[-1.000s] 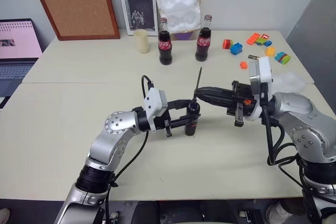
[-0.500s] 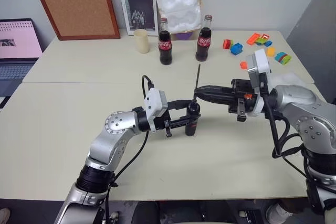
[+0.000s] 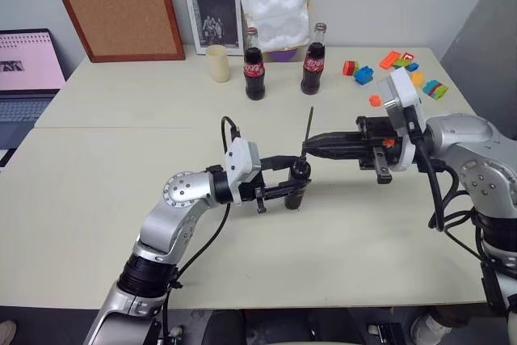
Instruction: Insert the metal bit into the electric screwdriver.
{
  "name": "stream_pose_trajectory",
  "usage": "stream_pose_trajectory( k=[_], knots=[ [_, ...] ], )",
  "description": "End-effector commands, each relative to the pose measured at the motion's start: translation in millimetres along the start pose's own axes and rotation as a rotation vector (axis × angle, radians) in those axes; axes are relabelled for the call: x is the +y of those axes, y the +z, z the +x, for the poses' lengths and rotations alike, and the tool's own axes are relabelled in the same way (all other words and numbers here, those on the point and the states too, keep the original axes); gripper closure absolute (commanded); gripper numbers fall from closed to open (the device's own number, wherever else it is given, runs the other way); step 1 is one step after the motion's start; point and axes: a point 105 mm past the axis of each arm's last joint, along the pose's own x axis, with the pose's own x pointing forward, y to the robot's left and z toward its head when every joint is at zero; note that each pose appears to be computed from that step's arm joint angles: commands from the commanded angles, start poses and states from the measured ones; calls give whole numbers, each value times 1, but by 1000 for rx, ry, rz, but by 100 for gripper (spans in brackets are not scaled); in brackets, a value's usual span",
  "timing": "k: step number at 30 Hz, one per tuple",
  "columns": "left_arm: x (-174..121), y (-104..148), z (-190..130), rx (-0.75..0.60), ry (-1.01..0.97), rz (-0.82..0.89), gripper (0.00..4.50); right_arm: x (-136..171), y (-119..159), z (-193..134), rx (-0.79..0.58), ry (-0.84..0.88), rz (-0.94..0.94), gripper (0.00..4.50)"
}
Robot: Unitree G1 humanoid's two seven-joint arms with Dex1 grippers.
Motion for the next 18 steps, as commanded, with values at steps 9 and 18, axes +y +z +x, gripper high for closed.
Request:
stream_pose_trajectory(
  k=[9,18],
  knots=[
    [2,3,-1,10,-4,19,286,1,-16,9,74,203,35,450],
    [4,4,-4,12,4,24,286,-2,-14,13,32,257,30,450]
  ],
)
